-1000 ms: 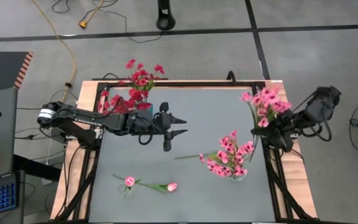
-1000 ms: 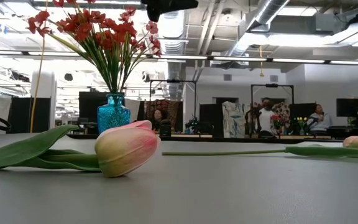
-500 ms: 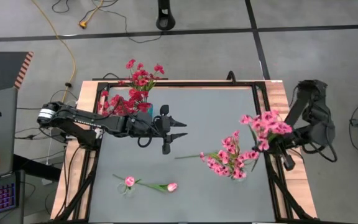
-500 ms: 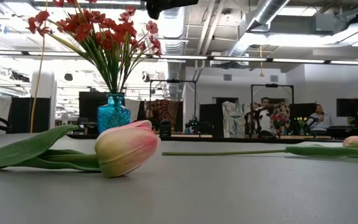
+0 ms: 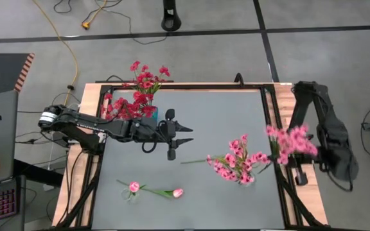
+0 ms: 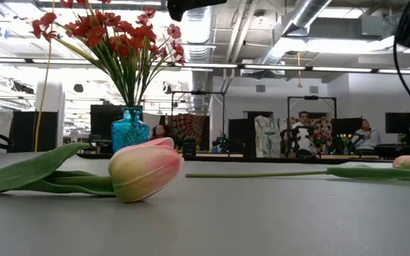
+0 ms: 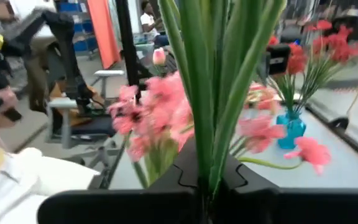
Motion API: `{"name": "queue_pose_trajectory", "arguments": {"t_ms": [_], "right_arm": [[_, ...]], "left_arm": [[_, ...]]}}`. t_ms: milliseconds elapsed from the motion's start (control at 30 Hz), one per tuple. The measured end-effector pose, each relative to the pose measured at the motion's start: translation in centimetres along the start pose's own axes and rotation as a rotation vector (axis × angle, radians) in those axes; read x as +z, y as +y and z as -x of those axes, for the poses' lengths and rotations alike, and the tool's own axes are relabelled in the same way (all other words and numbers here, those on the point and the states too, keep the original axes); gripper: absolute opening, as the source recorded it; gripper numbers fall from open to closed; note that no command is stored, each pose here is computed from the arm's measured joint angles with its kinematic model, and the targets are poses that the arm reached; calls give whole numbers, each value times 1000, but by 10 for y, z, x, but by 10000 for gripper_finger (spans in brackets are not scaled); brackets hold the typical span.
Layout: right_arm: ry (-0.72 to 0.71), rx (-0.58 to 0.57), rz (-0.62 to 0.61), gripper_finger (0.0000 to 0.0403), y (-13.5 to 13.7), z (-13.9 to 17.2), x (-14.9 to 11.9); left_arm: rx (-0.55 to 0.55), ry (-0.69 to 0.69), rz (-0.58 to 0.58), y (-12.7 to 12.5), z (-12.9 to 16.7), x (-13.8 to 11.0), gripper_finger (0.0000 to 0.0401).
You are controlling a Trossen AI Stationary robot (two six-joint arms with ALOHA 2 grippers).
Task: Sort flowers into vase by color
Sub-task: Put the pink flowers into the transparent vase
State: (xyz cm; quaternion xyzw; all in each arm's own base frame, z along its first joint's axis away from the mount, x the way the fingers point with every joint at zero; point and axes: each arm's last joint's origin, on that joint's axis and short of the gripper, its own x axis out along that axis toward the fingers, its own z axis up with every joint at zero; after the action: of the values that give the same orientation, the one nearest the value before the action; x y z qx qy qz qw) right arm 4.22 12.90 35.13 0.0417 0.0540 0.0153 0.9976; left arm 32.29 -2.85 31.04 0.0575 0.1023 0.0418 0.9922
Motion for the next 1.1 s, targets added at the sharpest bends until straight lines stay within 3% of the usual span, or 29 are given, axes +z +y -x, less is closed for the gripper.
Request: {"name": "queue_pose_trajectory", "arguments": {"t_ms": [300, 467, 1100], "right_arm": [[-86, -78, 54, 33, 45, -3, -29], [-112, -125, 113, 31, 57, -10, -40], [-86, -149, 103, 32, 64, -21, -48]], "left_arm": [[0, 0, 18, 0, 0, 0, 139], [-3, 0, 24, -1, 0, 0, 139], [-43, -5, 10, -14, 3, 1, 139]]}}
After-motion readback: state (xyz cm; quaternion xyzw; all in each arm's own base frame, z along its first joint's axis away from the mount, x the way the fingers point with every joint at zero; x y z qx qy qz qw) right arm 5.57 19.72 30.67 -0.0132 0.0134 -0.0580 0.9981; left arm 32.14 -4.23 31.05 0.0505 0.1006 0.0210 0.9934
